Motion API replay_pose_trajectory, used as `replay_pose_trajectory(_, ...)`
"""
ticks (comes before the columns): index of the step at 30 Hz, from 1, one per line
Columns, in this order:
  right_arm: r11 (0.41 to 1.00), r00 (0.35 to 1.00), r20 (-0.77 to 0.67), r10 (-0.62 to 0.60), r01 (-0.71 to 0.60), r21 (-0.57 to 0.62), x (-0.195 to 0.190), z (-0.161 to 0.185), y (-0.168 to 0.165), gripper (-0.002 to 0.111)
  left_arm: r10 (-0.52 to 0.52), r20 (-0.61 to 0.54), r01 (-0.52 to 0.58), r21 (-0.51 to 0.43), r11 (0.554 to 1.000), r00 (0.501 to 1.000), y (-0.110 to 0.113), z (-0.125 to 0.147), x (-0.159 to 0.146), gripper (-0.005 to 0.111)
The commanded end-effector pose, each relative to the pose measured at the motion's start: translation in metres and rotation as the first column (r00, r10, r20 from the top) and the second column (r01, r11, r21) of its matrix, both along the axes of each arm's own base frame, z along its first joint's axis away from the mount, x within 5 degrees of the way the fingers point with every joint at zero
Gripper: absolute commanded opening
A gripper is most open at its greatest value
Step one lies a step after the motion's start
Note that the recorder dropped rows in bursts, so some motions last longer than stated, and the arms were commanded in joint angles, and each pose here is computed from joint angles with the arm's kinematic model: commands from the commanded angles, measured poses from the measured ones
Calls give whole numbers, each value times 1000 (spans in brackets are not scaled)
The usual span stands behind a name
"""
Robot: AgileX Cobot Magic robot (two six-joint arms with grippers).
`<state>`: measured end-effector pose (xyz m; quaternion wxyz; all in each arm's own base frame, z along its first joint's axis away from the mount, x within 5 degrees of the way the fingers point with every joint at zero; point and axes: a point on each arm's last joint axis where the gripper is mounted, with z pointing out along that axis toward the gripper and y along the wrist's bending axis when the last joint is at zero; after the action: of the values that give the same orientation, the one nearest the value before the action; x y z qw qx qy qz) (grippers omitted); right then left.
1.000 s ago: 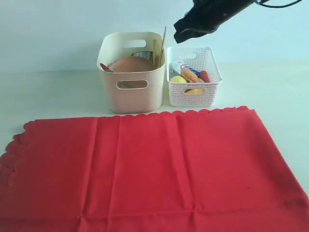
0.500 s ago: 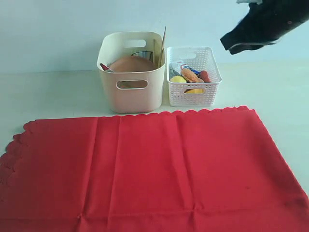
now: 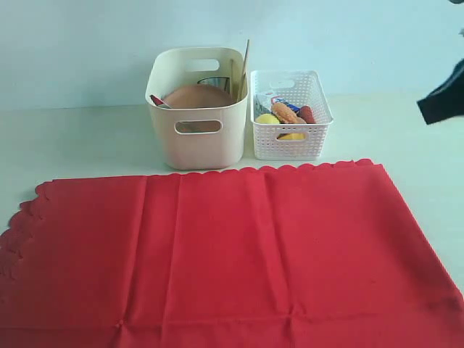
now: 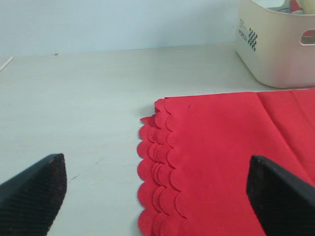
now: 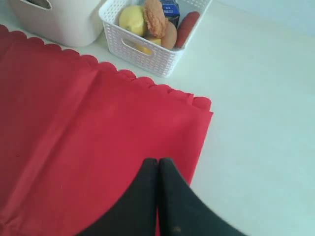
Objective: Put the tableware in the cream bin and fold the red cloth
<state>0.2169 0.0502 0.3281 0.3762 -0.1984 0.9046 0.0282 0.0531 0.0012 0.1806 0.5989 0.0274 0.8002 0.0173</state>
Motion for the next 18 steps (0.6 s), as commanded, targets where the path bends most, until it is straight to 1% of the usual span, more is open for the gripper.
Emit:
replay_pose_trajectory(1,999,995,82,-49,48,5,-37,-1,-12,0,-63,5,63,2,998,998,-3,-1,0,94)
replay_pose_trajectory(5,997,987,145,-74,72,16,-65,-9,-20,0,-114,5,114,2,994,993,-6,-1,0,94)
replay_pose_trajectory(10,994,974,199,-106,96,61,-88,-22,-25,0,-153,5,153,2,988,988,-8,-1,-1,94)
replay_pose_trajectory(13,989,967,219,-129,111,93,-92,-32,-26,0,-162,5,162,2,987,987,-9,-1,-1,94)
replay_pose_trajectory(18,970,962,192,-197,162,182,-93,-41,-26,0,-161,6,161,15,987,987,-8,0,-1,94)
